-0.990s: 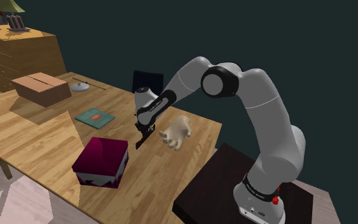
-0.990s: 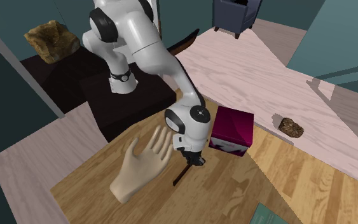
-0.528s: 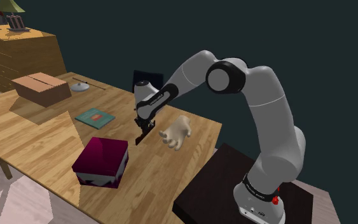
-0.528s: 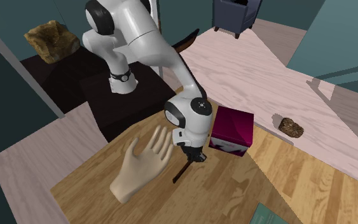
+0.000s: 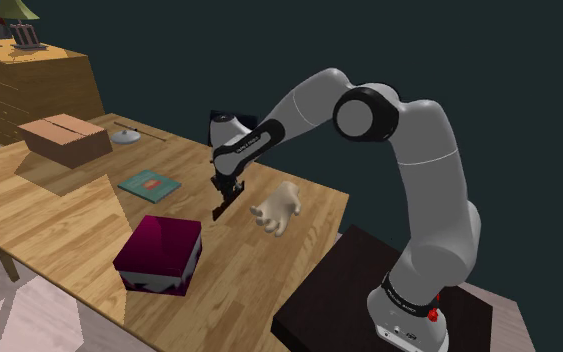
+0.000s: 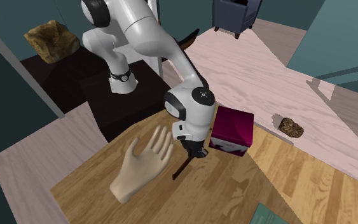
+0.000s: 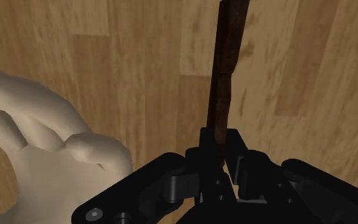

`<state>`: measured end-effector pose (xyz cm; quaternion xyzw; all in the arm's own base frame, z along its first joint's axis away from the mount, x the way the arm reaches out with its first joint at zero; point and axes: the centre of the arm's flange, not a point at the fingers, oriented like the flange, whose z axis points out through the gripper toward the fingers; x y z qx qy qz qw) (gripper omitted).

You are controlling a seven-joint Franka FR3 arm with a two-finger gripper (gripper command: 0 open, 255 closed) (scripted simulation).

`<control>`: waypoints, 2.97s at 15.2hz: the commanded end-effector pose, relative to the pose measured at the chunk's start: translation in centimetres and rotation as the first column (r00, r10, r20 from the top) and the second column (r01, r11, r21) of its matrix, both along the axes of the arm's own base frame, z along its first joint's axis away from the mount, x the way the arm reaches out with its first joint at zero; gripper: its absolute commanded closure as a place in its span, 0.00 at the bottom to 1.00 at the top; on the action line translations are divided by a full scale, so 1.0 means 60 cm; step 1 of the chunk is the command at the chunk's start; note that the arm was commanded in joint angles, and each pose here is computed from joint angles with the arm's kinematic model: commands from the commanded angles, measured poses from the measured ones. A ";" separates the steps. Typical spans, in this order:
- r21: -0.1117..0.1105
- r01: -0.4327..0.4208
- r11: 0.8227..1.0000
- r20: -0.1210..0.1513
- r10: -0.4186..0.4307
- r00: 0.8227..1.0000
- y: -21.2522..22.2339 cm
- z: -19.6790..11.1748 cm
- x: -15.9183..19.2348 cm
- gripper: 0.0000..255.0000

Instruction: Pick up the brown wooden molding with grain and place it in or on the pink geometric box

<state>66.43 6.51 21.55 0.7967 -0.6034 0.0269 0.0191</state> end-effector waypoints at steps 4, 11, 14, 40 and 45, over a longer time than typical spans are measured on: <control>0.000 0.000 1.000 0.000 0.000 1.000 0.001 0.043 -0.001 1.00; 0.000 0.000 1.000 0.000 0.000 1.000 0.001 0.105 -0.001 1.00; 0.000 0.000 1.000 0.000 0.000 1.000 0.001 0.131 -0.001 1.00; 0.000 0.000 1.000 0.000 0.000 1.000 0.372 0.243 -0.028 1.00; 0.000 0.000 1.000 0.000 0.000 1.000 0.481 0.252 -0.036 1.00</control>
